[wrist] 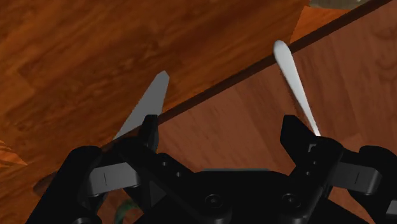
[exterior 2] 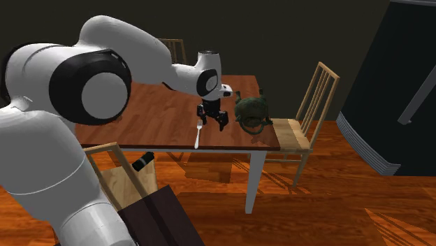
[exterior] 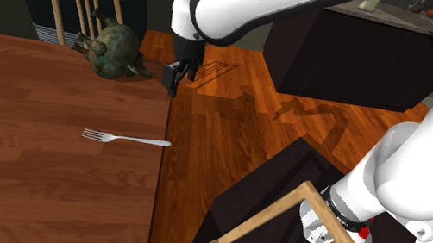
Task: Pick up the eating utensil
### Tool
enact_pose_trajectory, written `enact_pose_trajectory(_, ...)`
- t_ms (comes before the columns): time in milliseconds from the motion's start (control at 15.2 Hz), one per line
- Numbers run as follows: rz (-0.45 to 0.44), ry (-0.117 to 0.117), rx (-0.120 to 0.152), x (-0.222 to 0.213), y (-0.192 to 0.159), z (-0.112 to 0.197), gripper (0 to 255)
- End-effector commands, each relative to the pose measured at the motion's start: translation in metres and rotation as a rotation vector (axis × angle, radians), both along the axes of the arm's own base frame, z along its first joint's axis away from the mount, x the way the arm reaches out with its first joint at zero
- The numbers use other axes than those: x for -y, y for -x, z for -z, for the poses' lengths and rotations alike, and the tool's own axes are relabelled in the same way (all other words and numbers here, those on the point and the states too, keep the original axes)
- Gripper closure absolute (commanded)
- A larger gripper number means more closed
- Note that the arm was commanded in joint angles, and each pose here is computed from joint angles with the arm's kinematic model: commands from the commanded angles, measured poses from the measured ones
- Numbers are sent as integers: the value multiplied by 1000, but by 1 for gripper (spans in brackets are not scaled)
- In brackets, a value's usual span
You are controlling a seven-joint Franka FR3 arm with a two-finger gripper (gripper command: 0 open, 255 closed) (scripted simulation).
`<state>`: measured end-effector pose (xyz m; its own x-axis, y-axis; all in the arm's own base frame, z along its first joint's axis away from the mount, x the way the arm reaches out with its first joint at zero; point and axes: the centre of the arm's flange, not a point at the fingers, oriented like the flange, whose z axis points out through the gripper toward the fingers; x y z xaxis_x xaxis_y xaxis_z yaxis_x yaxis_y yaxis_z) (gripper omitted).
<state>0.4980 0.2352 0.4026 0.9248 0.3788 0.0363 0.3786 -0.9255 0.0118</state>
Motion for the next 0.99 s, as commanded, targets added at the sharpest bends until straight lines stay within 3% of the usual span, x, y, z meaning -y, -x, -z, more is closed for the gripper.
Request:
enact_pose_trajectory(0,-36,-5,-1,-25,-7,14,0)
enact_pose_trajectory(924,-284,-32,-4,-182,-36,95,0)
